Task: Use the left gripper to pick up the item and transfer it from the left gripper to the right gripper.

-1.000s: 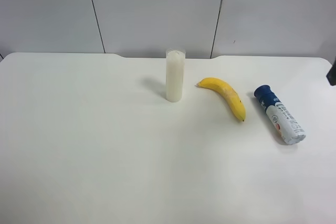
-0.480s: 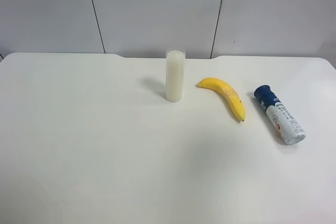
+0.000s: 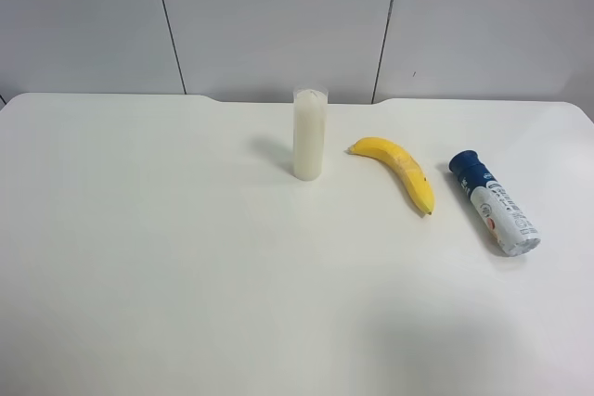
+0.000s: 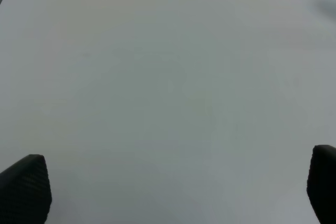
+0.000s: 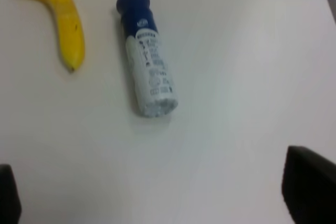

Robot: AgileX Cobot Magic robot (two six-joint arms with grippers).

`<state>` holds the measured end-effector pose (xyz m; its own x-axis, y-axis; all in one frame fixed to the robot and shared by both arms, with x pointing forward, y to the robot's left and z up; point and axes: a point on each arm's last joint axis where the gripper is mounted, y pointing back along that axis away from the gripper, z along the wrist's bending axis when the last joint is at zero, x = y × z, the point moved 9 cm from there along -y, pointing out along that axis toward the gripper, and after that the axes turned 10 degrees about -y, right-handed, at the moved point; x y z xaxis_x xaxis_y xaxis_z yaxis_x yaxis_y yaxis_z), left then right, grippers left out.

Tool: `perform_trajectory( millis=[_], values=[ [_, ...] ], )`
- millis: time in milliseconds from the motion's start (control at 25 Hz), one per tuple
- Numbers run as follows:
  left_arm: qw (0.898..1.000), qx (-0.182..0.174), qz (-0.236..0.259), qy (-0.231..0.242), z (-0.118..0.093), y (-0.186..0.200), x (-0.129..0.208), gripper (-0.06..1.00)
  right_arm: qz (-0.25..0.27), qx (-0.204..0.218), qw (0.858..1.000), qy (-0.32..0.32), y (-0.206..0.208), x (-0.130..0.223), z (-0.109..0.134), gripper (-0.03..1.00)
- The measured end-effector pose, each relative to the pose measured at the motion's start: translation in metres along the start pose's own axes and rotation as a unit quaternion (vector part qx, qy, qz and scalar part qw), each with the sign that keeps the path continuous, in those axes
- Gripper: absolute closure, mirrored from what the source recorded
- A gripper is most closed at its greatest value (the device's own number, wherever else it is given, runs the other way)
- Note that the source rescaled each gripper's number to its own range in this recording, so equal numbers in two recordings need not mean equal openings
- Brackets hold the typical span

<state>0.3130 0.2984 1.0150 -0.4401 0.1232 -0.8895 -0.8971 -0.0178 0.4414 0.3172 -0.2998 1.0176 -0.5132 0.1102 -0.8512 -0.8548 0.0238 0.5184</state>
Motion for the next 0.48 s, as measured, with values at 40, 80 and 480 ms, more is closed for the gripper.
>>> perform_trajectory(
  millis=[40,80,480],
  values=[
    [1.000,0.000,0.000,0.000,0.0000,0.0000,0.0000,-0.05,-0.012,-0.001,1.000,-0.001,-0.0005,0.0004,-0.0001,-0.03],
    [1.000,0.000,0.000,0.000,0.0000,0.0000,0.0000,-0.05,-0.023,-0.002,1.000,-0.002,-0.0003,0.0004,0.0001,-0.03],
    [1.000,0.000,0.000,0.000,0.0000,0.0000,0.0000,-0.05,-0.027,-0.005,1.000,-0.007,-0.0021,0.0052,0.0004,-0.03]
  ],
)
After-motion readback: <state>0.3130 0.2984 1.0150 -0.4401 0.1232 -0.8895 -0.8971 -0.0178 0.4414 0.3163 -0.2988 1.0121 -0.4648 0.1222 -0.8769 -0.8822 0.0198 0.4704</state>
